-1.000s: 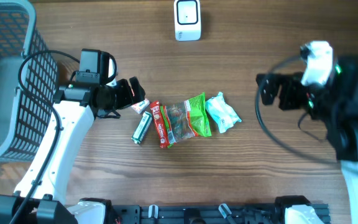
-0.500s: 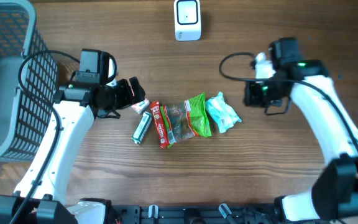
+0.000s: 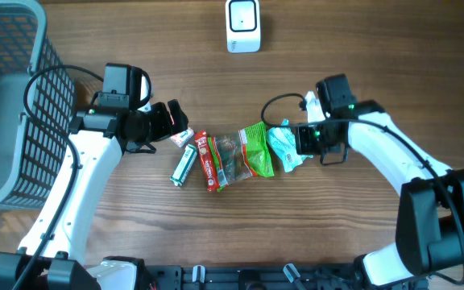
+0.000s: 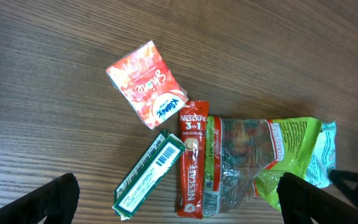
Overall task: Scan the item barcode
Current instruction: 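Reach the right gripper toward the mint-green bag on the table, then grasp the mint-green bag with the right gripper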
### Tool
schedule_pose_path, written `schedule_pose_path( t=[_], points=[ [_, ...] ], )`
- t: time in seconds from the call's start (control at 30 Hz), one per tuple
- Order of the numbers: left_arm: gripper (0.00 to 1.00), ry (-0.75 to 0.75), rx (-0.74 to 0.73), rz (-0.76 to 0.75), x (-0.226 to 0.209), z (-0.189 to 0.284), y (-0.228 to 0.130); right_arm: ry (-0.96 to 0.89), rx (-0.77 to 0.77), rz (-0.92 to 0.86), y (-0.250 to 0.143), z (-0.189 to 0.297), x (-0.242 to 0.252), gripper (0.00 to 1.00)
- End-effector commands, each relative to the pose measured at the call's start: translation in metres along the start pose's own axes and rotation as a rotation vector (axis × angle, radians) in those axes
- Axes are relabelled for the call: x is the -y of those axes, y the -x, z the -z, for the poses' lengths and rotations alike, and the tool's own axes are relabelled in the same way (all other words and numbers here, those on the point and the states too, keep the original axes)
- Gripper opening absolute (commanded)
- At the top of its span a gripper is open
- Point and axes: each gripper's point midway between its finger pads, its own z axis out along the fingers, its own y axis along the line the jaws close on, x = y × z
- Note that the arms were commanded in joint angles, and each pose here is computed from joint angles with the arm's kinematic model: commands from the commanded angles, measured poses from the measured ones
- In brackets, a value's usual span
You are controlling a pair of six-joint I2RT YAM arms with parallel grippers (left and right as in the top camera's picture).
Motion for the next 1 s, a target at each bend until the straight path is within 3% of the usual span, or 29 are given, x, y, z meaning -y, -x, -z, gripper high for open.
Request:
schedule_pose_path(
  t=[0.0, 0.17, 0.47, 0.97],
  points=[
    [1.00, -0.010, -0.001, -0.014, 0.003, 0.001, 0.001, -0.043, -0.038, -0.062, -0.022, -0.019, 0.014, 0.04],
    [1.00, -0.010, -0.001, -0.014, 0.003, 0.001, 0.001, -0.232, -0.032, -0.081, -0.019, -0.001, 0.042, 0.04],
    [1.00, -0.010, -0.001, -0.014, 0.003, 0.001, 0.001, 0.004, 0.061, 0.073, 0.015, 0.054, -0.020, 0.04],
    [1.00, -0.010, -0.001, -0.014, 0.003, 0.001, 0.001, 0.024, 0.042, 0.066, -0.019, 0.002, -0.003, 0.04]
  ],
)
